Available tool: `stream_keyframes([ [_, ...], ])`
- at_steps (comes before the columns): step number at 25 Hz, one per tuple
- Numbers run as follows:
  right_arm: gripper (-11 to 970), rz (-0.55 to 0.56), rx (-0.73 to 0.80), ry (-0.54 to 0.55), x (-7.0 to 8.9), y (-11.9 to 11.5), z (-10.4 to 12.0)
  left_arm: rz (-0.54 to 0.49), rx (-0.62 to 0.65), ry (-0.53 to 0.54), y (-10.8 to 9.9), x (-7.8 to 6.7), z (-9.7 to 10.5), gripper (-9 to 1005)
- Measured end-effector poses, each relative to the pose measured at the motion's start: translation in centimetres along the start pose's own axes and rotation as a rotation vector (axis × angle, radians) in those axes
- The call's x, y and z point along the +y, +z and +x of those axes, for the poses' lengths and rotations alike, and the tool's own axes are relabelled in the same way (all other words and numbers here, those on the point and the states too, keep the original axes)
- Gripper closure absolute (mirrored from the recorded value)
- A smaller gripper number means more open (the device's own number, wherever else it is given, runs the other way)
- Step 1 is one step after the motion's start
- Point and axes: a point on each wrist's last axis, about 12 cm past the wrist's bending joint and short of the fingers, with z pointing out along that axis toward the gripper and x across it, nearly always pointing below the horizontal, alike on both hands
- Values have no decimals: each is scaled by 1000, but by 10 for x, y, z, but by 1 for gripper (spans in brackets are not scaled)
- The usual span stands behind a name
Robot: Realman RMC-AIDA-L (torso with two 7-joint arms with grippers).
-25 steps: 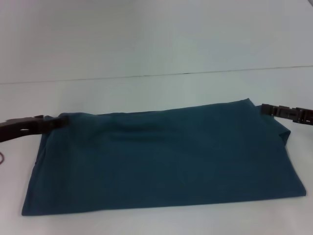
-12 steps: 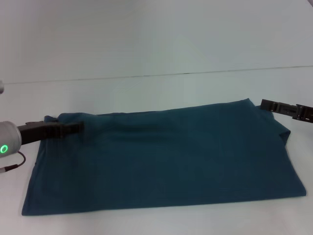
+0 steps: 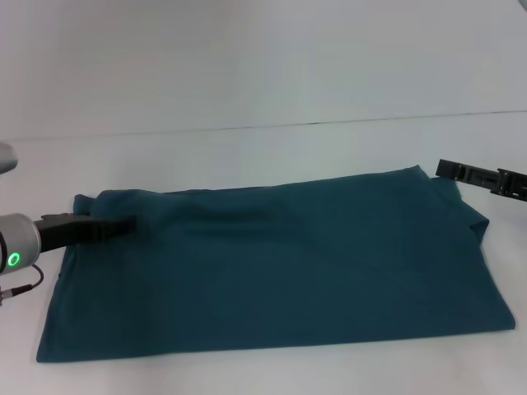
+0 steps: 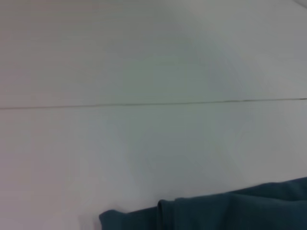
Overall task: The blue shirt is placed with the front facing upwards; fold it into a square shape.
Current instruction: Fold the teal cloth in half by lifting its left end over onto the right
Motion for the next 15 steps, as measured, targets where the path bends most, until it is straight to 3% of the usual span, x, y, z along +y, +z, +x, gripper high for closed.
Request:
stream_keyframes([
  [15, 15, -1, -6, -1, 0, 0, 0, 7, -16, -36, -25, 15, 1, 111],
])
